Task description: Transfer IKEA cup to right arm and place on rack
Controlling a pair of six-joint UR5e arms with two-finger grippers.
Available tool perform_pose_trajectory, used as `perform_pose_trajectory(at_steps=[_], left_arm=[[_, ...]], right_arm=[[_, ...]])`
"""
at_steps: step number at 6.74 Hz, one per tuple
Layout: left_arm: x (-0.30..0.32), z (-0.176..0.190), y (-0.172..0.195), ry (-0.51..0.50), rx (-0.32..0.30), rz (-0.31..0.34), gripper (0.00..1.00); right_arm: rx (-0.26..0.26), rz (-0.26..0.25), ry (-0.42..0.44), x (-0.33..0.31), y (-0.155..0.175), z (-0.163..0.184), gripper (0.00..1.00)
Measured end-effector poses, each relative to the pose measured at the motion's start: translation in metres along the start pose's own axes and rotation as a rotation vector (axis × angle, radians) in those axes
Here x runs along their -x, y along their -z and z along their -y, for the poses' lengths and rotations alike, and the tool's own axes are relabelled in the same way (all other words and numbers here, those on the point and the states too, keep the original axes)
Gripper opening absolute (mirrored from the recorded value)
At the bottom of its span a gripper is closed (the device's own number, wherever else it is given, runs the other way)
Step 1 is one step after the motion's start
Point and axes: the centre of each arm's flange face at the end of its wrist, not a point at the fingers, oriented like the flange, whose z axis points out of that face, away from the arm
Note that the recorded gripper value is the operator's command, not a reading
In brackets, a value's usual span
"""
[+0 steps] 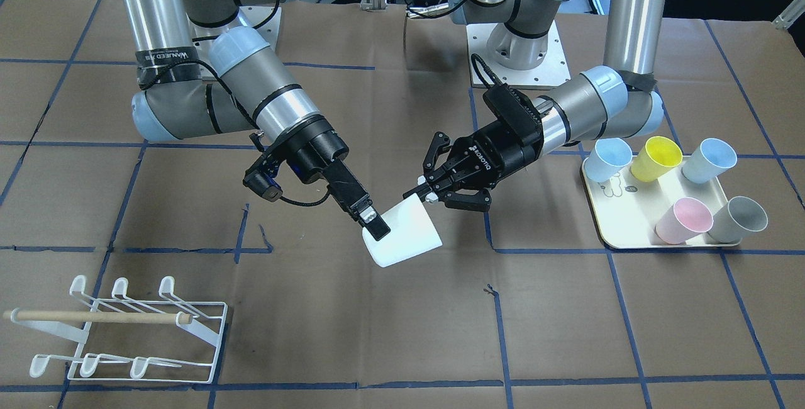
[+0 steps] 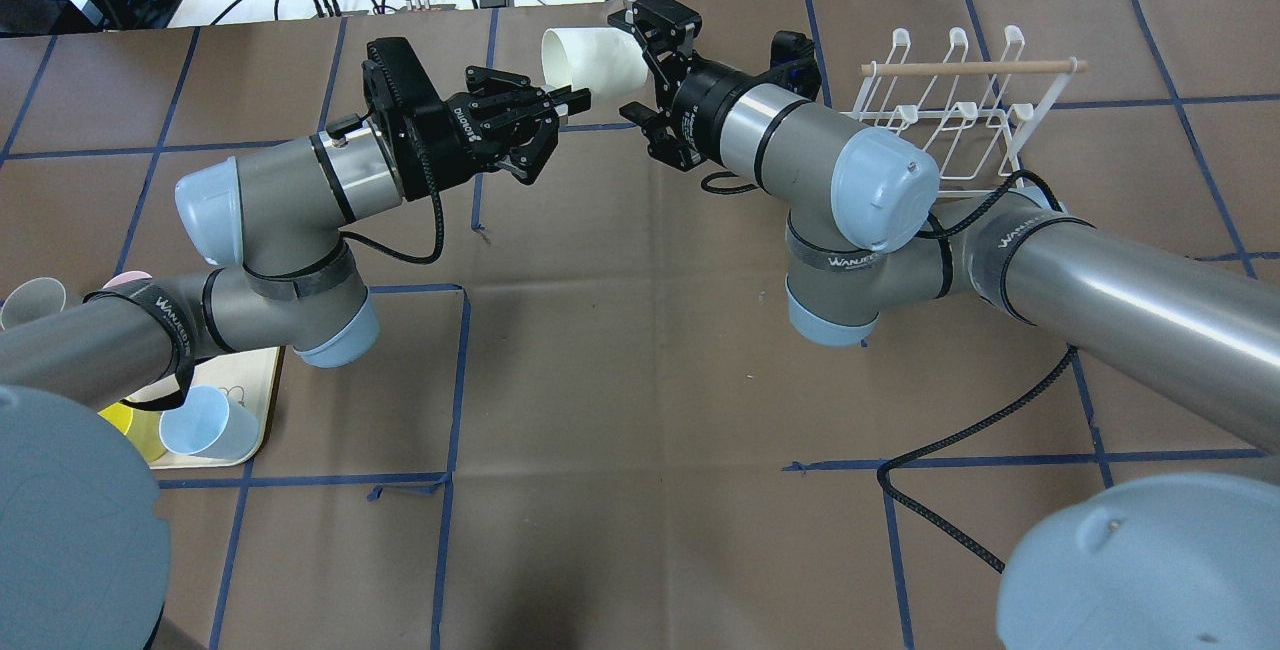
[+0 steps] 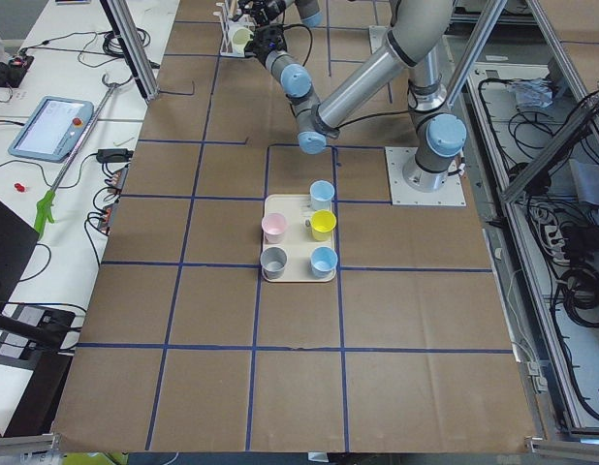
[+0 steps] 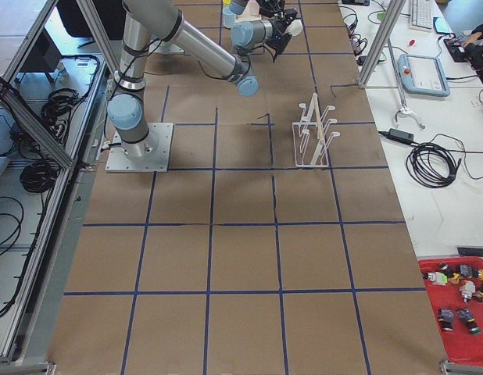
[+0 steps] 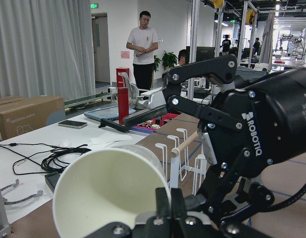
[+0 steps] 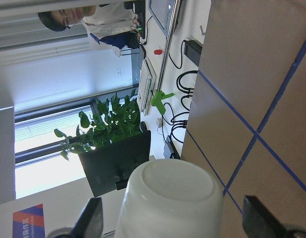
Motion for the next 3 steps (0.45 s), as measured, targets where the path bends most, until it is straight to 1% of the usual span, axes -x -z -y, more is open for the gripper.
perform_pose_trajectory(at_steps=[3], left_arm=[[0.0001,-0.0028,-0.0006,-0.008,-0.003,0.000,0.05]], right_arm=[[0.022,-0.002,0.003,-0.0004,-0.0052,-0.0011,1.00]])
